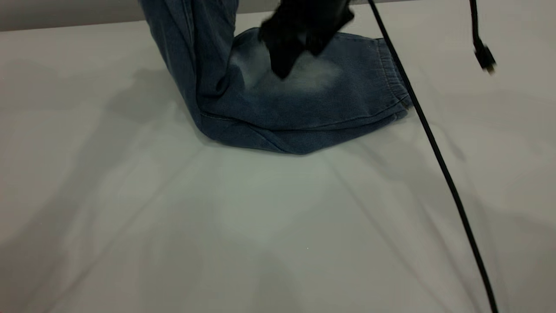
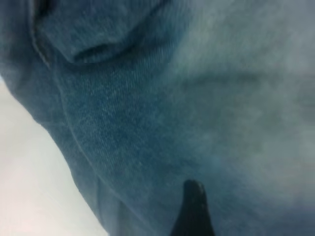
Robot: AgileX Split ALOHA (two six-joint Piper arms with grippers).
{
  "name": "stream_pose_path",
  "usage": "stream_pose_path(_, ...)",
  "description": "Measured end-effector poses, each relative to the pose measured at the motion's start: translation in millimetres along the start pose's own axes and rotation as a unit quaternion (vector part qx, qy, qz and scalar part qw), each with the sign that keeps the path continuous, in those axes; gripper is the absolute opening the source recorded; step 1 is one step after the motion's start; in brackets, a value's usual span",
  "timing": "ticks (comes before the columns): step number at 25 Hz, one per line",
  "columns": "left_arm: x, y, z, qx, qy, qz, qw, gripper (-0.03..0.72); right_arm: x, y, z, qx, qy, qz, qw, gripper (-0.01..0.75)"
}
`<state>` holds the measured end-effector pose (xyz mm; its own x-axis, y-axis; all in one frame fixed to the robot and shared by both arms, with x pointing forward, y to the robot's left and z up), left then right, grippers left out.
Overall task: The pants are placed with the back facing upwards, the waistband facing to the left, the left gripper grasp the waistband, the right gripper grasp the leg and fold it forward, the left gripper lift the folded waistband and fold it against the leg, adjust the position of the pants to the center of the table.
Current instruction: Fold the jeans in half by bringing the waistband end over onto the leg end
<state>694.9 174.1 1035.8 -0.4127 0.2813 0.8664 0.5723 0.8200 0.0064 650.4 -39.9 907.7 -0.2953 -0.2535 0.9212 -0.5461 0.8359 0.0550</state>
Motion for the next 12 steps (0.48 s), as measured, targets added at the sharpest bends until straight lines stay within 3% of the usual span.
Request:
stream_pose_path(7, -2, -13, -2, -0.012, 0.006, 0.010, 1.000, 0.040, -3, -38, 0, -0.005, 0.011, 0.076, 0.997, 0.483)
stream_pose_path(12, -3, -21, -5, -0.024, 0.005, 0.012, 1.000, 0.040, -23, -67, 14, -0.045, 0.042, 0.085, 0.994, 0.483)
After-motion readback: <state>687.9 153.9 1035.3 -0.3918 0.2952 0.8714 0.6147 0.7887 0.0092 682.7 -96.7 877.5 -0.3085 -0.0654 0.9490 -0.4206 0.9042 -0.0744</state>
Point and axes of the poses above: a point on each arm's last joint axis where the gripper is mounted, x pointing back along that axis away from the gripper, y along the wrist's bending axis when the last joint is at zero, z = x × y, the point moved 1 cm from there along -x, pointing out along that axis toward the gripper, and after that the axes turned 14 degrees about -x, right-handed, at the moved point
